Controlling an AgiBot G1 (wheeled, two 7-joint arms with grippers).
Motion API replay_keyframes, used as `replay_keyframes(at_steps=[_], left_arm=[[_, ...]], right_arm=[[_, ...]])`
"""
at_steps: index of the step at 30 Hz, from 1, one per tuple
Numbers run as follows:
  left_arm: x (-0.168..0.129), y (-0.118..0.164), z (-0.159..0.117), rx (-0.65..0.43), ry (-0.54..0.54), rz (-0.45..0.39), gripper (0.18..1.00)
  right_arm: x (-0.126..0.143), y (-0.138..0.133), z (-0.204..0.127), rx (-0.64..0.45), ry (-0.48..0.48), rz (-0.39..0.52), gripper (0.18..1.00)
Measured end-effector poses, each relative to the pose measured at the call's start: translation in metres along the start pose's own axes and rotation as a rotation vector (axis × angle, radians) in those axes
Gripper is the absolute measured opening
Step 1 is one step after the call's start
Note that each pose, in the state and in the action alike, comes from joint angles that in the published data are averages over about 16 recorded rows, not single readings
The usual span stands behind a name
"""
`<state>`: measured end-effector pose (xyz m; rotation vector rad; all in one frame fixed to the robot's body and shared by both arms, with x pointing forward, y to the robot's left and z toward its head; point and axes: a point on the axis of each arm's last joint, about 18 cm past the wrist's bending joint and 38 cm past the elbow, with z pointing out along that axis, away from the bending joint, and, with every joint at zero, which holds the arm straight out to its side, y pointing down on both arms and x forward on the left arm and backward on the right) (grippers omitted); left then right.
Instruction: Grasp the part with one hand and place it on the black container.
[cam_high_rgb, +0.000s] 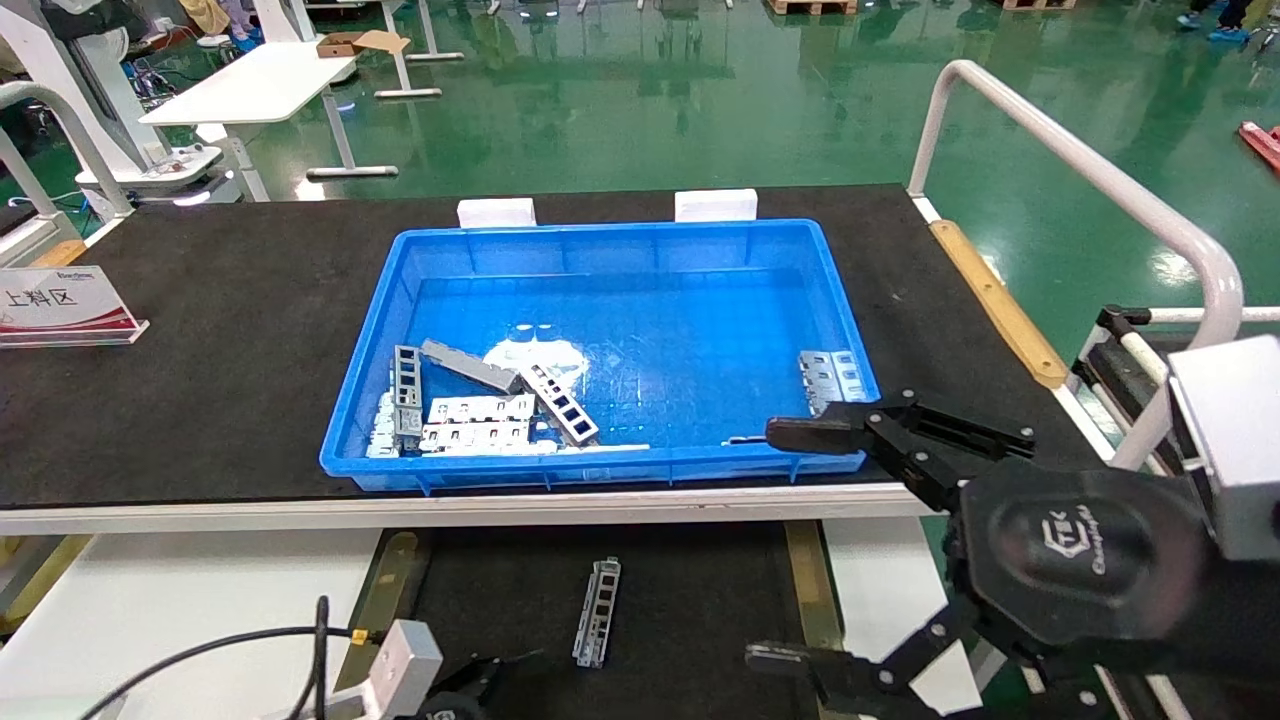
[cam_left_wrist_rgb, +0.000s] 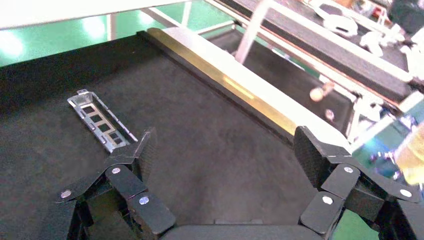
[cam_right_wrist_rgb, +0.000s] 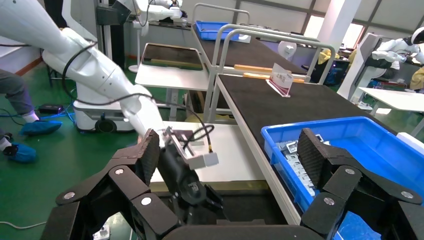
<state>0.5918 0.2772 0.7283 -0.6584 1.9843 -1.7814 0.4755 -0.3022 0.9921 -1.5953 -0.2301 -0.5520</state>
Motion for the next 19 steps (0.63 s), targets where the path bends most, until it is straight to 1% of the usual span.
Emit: replay_keyframes(at_steps=[3, 10, 19], left_arm=[[0.0, -0.007, -0.013, -0.018, 0.021, 0.029, 0.973], [0.004, -0.024, -0.037, -0.029, 0.052, 0.06, 0.997], [0.009, -0.038, -0.049, -0.019, 0.067, 0.065, 1.001]], right_arm=[[0.0, 0.0, 0.0, 0.0, 0.0, 0.0, 0.976], [0.0, 0.0, 0.0, 0.0, 0.0, 0.0, 0.997], [0.0, 0.0, 0.0, 0.0, 0.0, 0.0, 1.001]])
